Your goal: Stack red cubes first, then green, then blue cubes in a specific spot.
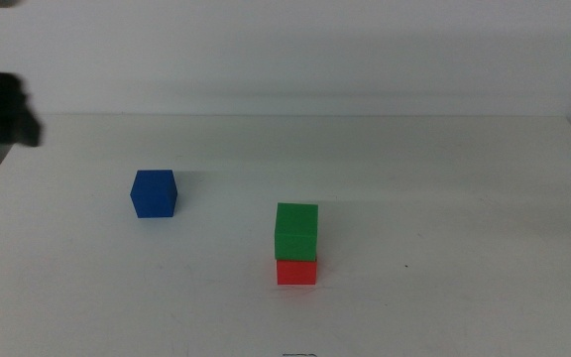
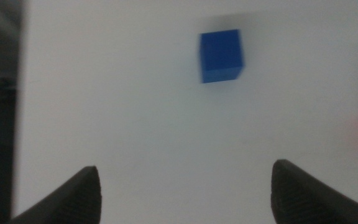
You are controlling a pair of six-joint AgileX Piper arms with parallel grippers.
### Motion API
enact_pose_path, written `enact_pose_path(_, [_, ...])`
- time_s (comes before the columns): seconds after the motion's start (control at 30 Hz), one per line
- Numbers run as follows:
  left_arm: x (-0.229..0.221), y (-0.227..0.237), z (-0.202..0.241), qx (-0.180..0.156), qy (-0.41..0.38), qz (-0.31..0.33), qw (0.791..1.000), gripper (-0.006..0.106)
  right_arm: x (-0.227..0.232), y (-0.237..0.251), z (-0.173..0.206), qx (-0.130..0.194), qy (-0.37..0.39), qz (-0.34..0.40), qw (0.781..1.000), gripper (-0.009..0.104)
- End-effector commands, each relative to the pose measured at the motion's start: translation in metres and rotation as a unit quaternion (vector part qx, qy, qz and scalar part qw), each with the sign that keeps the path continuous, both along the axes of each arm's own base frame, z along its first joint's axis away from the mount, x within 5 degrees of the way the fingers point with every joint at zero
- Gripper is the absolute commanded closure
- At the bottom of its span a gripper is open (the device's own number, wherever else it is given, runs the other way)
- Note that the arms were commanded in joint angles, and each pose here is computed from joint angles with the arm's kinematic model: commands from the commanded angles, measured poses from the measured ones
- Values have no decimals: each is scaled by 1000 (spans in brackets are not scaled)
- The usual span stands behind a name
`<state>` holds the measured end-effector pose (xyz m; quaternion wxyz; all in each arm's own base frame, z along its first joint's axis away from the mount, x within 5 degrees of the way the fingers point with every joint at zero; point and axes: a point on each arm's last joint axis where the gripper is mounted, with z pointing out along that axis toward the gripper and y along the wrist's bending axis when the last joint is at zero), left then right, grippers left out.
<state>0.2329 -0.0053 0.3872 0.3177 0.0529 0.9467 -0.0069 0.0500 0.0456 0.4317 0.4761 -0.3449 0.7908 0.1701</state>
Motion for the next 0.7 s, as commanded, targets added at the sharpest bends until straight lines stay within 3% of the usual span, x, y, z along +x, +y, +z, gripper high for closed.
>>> enact_pose_path(0.0, [26,-7,6,-26,-17,-22,999,7,2,1,12,24,-38,-2,999,15])
enact_pose_path(0.1, [56,-13,-12,-64,6,-26,998,7,2,1,12,24,-38,-2,999,15])
enact_pose_path(0.23, [100,-17,-35,-69,30,-24,997,7,2,1,12,24,-38,-2,999,15])
enact_pose_path(0.43, [154,-41,-62,-42,64,-25,997,7,2,1,12,24,-38,-2,999,15])
enact_pose_path(0.67, [197,-56,-106,-52,107,-17,993,7,2,1,12,24,-38,-2,999,15])
